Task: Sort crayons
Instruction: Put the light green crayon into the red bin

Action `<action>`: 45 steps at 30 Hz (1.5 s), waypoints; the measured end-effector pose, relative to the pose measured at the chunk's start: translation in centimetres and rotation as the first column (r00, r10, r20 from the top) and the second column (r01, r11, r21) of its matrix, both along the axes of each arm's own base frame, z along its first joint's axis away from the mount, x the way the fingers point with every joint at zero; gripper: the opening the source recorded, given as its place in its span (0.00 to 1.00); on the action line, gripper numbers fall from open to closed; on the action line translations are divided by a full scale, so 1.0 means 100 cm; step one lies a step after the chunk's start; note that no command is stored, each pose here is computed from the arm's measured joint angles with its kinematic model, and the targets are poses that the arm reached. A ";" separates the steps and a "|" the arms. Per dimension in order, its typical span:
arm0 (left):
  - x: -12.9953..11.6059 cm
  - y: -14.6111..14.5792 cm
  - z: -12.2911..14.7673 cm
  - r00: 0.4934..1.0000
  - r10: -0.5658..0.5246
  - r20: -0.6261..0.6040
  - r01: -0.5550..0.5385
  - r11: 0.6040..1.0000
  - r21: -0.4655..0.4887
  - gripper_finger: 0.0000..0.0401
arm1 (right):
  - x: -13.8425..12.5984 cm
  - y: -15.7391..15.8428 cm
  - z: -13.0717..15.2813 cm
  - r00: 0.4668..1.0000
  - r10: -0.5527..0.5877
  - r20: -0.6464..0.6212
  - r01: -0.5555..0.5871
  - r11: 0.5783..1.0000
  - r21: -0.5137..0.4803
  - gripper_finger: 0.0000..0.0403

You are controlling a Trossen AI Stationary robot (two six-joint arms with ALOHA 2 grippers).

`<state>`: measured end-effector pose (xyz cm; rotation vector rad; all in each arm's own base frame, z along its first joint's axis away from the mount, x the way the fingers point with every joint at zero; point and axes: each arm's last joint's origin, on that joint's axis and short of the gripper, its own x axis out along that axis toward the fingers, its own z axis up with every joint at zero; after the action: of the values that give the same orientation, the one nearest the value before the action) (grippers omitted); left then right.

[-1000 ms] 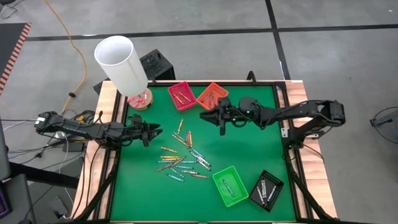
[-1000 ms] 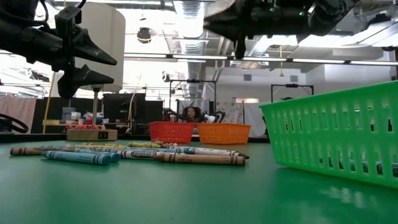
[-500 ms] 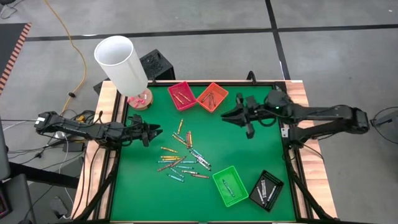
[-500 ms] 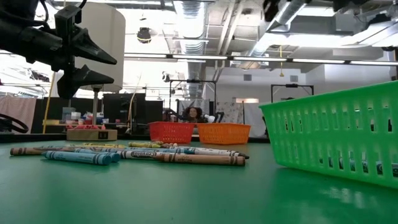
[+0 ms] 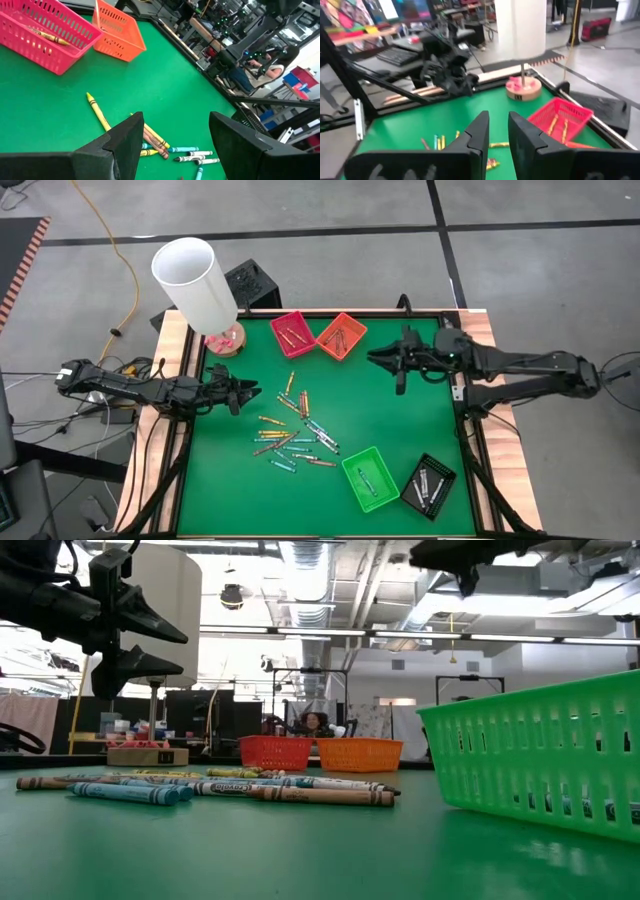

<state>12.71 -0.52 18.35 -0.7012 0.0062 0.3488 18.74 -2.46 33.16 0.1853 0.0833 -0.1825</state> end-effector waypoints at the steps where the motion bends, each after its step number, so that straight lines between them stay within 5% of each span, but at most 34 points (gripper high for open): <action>1: 0.000 0.000 0.000 1.000 0.000 0.000 0.000 1.000 0.002 0.54 | 0.002 0.001 -0.002 1.000 0.000 -0.013 0.000 1.000 0.001 0.20; 21: -0.001 0.003 0.000 0.996 0.089 -0.012 -0.088 0.995 0.051 0.54 | 0.024 0.011 -0.004 0.996 0.071 0.051 -0.071 0.997 0.013 0.20; 34: 0.000 0.000 0.000 1.000 0.017 -0.001 -0.017 1.000 0.002 0.54 | 0.007 0.025 0.012 0.978 0.176 0.109 -0.152 0.969 -0.193 0.20; 45: 0.000 0.001 0.000 0.999 0.042 -0.006 -0.042 0.999 0.017 0.54 | 0.008 0.024 0.011 0.982 0.165 0.095 -0.144 0.970 -0.196 0.20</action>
<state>12.66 -0.41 18.33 -0.6847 -0.0059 0.3910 19.53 -0.01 34.21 -0.0009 -0.0301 -0.0234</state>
